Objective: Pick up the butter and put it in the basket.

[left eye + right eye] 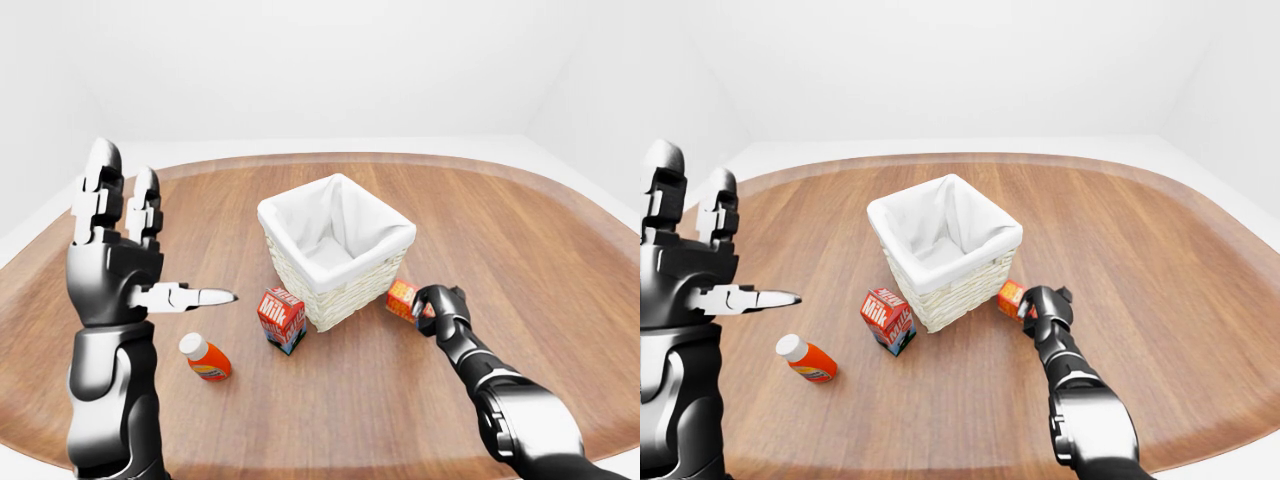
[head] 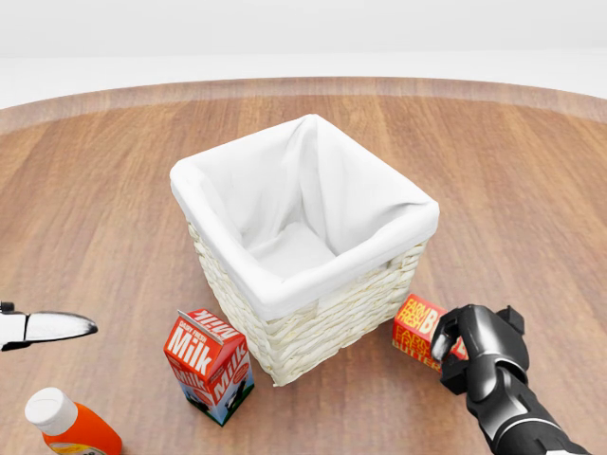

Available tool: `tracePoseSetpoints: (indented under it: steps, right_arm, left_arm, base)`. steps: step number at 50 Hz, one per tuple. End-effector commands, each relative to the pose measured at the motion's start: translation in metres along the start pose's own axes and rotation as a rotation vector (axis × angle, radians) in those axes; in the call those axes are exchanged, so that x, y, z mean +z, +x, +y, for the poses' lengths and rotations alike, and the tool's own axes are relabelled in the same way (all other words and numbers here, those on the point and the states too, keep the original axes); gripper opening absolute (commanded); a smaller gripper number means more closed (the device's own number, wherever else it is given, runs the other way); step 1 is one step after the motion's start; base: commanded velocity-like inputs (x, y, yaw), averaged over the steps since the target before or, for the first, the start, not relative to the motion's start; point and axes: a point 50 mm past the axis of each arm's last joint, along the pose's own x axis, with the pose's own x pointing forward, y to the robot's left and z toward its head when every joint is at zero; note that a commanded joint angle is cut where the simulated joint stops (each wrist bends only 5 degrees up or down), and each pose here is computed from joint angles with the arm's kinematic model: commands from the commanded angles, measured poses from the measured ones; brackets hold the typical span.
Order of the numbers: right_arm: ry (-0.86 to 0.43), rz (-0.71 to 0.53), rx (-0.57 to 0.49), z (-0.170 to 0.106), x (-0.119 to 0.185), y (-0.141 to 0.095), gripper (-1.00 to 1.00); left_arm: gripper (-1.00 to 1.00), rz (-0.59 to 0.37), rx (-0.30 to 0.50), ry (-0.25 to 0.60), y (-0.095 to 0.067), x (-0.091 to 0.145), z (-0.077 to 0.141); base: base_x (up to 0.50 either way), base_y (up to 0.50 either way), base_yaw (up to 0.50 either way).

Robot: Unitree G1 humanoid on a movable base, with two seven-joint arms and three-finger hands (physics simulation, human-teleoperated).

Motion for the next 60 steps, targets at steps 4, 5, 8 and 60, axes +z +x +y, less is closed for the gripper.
tracePoseSetpoints:
  steps: [4,5,8,60]
  right_arm:
    - [-0.031,-0.020,-0.059,-0.009,-0.001,0.002,-1.00]
    - [-0.029,-0.020,-0.058,-0.010,-0.001,0.002,-1.00]
    - [-0.016,-0.022,-0.069,-0.018,0.000,0.005,-1.00]
    - [0.138,-0.366,-0.443,-0.183,0.119,0.013,-1.00]
  left_arm:
    - [1.00,-0.032,-0.006,-0.024,-0.009,0.010,-0.003]
    - [1.00,-0.027,-0.005,-0.024,-0.009,0.008,-0.003]
    - [1.00,-0.017,-0.004,-0.025,-0.008,0.006,-0.004]
    - [1.00,0.066,0.034,-0.053,-0.005,-0.016,0.009]
  base:
    - [0.00,0.00,0.00]
    - [0.00,0.00,0.00]
    - [0.00,0.00,0.00]
    - [0.00,0.00,0.00]
